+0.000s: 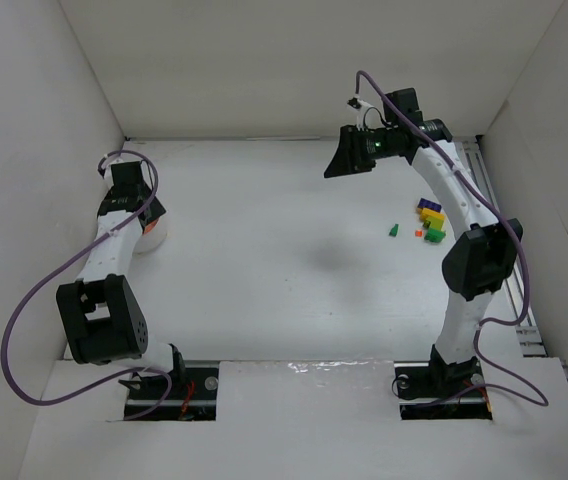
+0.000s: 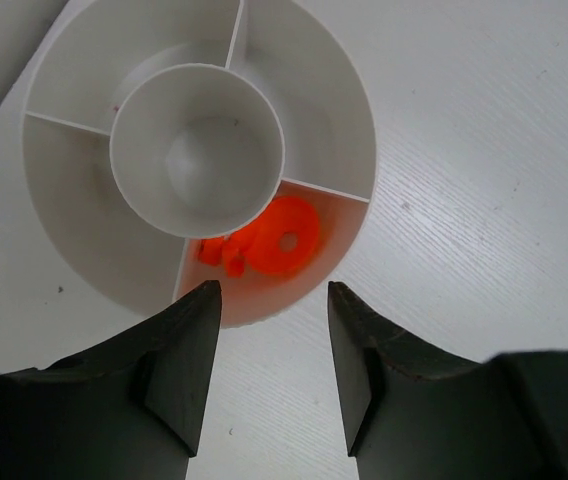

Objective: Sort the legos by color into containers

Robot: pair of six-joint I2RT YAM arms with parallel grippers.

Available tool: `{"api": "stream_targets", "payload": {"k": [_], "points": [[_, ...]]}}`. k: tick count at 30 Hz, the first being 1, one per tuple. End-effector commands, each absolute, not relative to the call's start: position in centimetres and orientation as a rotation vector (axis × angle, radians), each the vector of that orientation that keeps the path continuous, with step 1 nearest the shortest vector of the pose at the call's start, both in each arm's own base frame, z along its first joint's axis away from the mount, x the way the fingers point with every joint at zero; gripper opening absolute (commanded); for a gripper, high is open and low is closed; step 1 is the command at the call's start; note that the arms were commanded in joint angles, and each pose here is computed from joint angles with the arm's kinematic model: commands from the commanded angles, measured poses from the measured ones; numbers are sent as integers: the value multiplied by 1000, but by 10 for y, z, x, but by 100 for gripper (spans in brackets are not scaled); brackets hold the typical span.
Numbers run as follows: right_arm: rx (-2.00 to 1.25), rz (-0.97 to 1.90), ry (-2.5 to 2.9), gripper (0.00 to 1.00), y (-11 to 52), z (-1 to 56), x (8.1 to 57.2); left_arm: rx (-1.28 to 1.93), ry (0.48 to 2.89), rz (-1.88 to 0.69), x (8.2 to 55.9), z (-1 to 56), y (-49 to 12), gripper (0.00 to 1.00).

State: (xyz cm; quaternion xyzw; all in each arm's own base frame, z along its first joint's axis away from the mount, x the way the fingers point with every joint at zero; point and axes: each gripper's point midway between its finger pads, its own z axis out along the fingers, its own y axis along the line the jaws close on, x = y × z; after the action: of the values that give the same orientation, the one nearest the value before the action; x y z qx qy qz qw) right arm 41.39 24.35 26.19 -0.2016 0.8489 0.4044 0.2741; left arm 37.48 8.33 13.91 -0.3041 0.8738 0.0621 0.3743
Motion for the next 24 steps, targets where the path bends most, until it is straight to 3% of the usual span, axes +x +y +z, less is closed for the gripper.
{"api": "stream_targets", "payload": {"k": [1,5,8,12,13,14,18,24], "points": [[-574,1063,2232,48,245,275,414,-761,2183,118,378,155,81,43],[-557,1030,2251,48,238,268,416,-607,2120,-15,383,183,61,34],[-519,953,2269,48,211,259,421,-318,2026,-209,383,228,21,34],[-559,833,2386,48,162,215,407,160,1911,-344,360,269,-35,44],[-631,765,2374,49,148,212,402,232,1885,-363,352,273,-44,54],[-644,720,2397,49,136,203,397,264,1869,-402,351,276,-51,57],[-659,427,2494,49,64,155,380,301,1870,-433,349,276,-59,62],[-739,193,2565,48,13,107,361,392,1889,-468,354,270,-75,65]]}}
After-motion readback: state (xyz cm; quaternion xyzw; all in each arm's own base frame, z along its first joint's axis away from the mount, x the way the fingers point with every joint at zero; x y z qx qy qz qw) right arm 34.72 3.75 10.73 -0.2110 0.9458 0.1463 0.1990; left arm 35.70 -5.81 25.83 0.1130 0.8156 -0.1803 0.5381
